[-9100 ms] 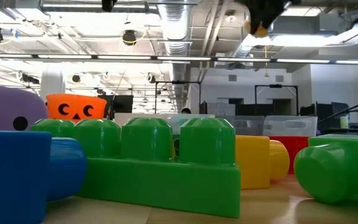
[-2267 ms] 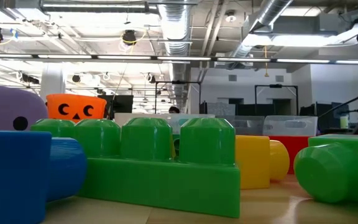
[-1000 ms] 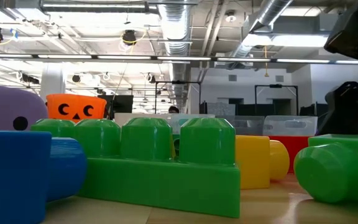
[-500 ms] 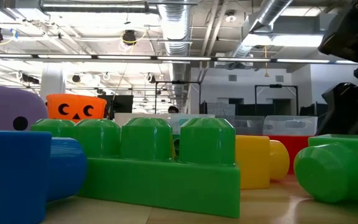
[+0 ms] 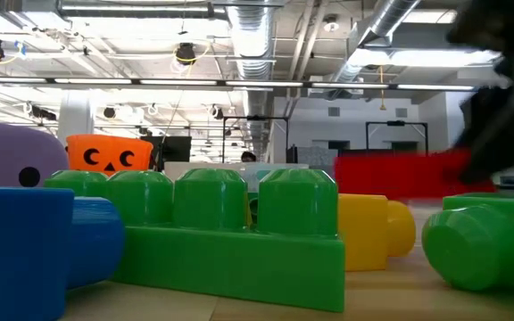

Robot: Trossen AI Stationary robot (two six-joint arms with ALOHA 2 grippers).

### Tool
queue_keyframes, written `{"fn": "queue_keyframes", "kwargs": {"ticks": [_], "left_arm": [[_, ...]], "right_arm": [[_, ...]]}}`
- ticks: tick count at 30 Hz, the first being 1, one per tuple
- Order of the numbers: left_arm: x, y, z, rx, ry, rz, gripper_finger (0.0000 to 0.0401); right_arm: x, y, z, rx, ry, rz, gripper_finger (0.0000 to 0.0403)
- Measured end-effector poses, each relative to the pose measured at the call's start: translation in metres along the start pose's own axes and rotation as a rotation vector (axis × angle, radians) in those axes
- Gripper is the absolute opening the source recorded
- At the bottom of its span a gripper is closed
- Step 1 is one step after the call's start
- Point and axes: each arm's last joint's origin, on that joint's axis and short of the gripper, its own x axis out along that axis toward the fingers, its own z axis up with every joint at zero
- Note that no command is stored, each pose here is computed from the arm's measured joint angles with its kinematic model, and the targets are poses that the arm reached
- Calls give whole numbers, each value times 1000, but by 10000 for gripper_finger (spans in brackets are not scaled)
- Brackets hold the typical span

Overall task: Pick & Place Toys
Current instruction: Put the large red game piece into the right transparent bin

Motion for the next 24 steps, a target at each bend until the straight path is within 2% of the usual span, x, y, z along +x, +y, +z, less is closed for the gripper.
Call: {"fn": "queue_keyframes", "kwargs": {"ticks": [5, 11, 15, 19, 24], "left_arm": [[0, 0, 0, 32, -3, -1, 298], [3, 3, 9, 42, -53, -9, 298], [1, 0, 19, 46, -67, -59, 298], [-8, -8, 34, 177, -68, -121, 298], [-31, -18, 61, 371, -82, -74, 298]], "right_arm": [[-16, -19, 37, 85, -72, -46, 259], [-30, -54, 90, 290, -188, -76, 259], [-34, -83, 122, 421, -260, -129, 259], [-37, -114, 143, 511, -308, -193, 261], [-41, -152, 153, 635, -280, -307, 265]]}}
